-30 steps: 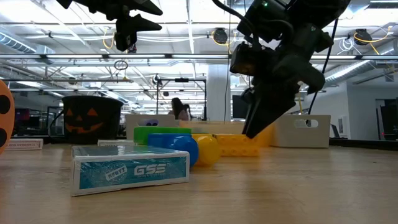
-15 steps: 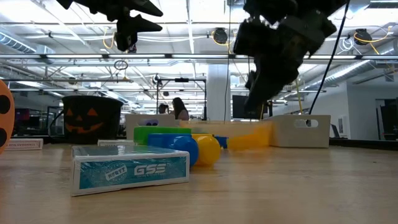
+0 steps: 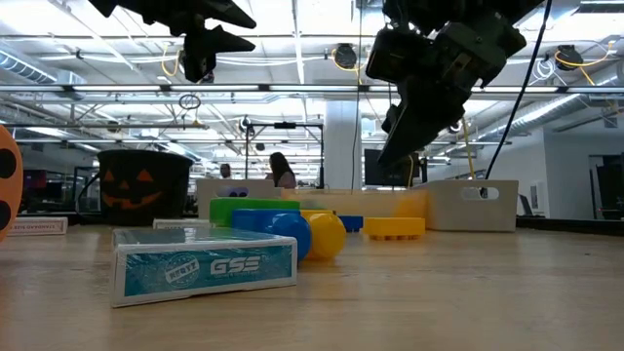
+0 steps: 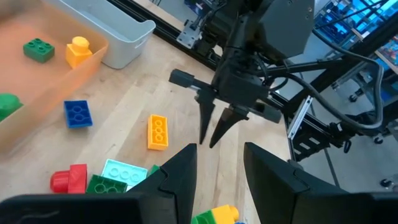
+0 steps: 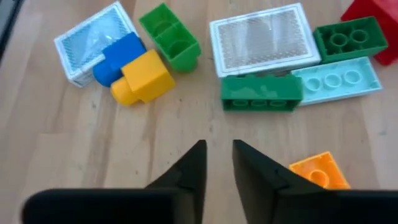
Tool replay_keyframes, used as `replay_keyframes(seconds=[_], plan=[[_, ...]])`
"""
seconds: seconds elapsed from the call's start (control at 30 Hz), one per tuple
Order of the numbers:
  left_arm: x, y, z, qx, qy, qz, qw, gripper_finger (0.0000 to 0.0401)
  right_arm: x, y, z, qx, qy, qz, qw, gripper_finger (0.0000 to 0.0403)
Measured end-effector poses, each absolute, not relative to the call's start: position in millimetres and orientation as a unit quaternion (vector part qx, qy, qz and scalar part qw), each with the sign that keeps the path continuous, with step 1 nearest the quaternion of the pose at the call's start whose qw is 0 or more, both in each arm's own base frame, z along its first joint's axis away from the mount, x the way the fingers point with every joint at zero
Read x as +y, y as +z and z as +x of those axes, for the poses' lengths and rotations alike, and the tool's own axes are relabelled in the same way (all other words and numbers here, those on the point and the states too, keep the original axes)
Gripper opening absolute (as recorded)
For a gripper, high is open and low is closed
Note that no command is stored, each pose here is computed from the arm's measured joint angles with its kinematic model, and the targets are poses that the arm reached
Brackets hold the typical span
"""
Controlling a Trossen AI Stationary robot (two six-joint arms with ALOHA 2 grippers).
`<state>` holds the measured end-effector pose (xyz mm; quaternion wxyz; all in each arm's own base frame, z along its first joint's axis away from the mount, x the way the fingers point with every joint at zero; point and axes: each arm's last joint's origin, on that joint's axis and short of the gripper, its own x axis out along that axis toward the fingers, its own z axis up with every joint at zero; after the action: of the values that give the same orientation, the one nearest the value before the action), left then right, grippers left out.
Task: Pick & Place Toys
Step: Put the top yellow game piece into the orange bin
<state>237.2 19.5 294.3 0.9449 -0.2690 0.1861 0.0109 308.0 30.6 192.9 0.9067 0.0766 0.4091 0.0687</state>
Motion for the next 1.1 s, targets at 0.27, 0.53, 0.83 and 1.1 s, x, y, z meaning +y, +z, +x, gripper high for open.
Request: replay_keyframes(seconds=[0.27, 0.53, 0.83, 1.1], plan=[[19.5, 294.3, 237.2, 0.186, 0.011, -0.269, 0.945, 0.0136, 2.3, 184.6, 302.5, 0.454, 0.006, 0.096, 0.886, 0.0179], [21.2, 294.4, 237.2, 0.183, 0.022, -0.264, 0.947, 0.0136, -17.4, 173.9, 303.4, 0.474, 0.006, 0.058, 0.879, 0.0258], [27.6, 294.3, 236.5, 0.180, 0.035, -0.270, 0.945, 0.0136, -14.0, 150.9, 309.2, 0.505, 0.025, -0.004, 0.863, 0.0292], [32.3, 294.3, 235.9, 0.177, 0.044, -0.272, 0.945, 0.0136, -15.7, 148.9, 312.5, 0.498, 0.018, -0.035, 0.866, 0.0283]])
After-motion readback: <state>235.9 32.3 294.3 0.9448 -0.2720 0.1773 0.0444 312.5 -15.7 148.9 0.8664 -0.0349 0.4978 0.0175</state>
